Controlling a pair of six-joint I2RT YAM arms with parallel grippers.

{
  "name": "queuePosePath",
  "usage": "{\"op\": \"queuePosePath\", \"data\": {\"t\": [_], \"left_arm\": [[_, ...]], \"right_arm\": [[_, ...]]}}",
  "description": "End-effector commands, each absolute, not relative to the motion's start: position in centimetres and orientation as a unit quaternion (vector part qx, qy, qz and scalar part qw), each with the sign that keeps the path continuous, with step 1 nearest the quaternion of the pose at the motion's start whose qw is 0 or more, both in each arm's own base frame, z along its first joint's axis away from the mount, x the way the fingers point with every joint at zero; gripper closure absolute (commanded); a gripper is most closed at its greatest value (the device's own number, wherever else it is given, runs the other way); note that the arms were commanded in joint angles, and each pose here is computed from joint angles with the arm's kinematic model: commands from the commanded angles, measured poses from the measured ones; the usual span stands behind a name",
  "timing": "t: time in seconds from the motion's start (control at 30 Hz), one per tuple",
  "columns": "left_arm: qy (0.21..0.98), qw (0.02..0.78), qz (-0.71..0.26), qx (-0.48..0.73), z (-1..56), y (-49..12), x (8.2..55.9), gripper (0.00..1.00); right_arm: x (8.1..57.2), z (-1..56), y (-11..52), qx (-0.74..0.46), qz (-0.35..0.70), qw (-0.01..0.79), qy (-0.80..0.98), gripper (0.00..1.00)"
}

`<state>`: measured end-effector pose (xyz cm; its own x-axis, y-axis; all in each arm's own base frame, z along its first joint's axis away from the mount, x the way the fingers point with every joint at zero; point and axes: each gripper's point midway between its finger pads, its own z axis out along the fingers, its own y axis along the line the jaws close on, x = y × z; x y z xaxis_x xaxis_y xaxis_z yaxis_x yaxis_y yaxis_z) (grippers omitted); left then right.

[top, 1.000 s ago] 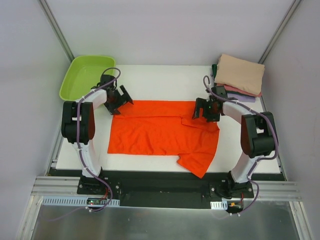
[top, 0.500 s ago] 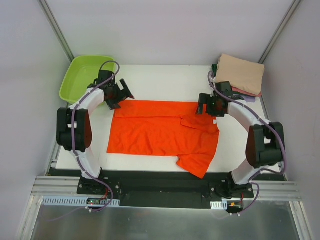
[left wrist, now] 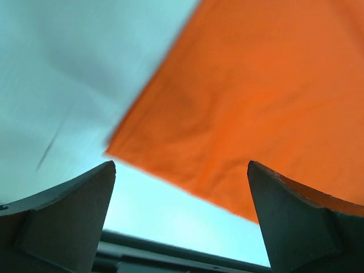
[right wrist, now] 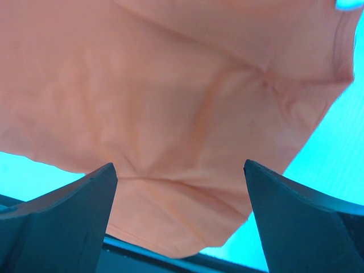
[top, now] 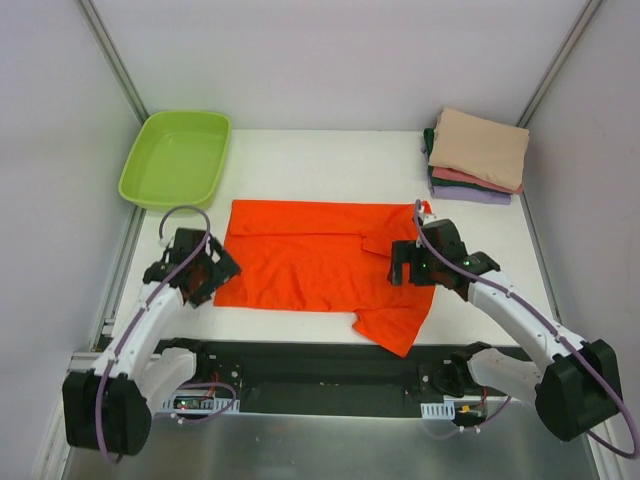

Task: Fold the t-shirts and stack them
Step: Fold the flattened tshirt in 1/3 of the way, then grap the side of the flattened tshirt closest away from the robot with both arms

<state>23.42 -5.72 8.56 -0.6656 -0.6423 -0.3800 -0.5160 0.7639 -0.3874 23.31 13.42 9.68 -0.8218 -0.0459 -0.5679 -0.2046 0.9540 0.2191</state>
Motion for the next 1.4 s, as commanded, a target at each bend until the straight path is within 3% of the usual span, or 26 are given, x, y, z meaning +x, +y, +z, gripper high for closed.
{"op": "queuePosePath", "data": {"t": [0.0, 0.3, 0.5, 0.87, 1.1, 1.23, 1.37], "left_arm": [[0.882, 0.23, -0.02, -0.412, 5.1, -1.7, 16.8, 0.01], [0.869, 0.212, -0.031, -0.445, 3.1, -2.1, 15.1, 0.06], [0.868, 0.182, -0.008, -0.462, 1.9, -1.9, 14.7, 0.29], [0.869, 0.194, -0.038, -0.454, 1.6, -2.9, 16.9, 0.51], [0.88, 0.181, -0.047, -0.436, 1.4, -3.5, 17.4, 0.73], [0.883, 0.177, -0.053, -0.431, 1.2, -3.8, 17.2, 1.0], [0.883, 0.192, -0.058, -0.424, 1.6, -3.7, 17.5, 1.0]], "right_arm": [[21.0, 7.4, 12.3, 0.005, 0.124, 0.26, 0.958, 0.04], [21.6, 2.4, 12.5, 0.023, 0.106, 0.19, 0.976, 0.04], [23.2, 1.6, 11.4, 0.057, 0.089, 0.184, 0.977, 0.04], [23.5, 2.3, 11.8, 0.036, 0.111, 0.192, 0.974, 0.04], [23.0, 4.4, 11.5, 0.033, 0.117, 0.222, 0.967, 0.04], [22.2, 5.5, 11.3, 0.032, 0.116, 0.231, 0.966, 0.04], [20.4, 6.5, 11.1, -0.008, 0.084, 0.232, 0.969, 0.04]]}}
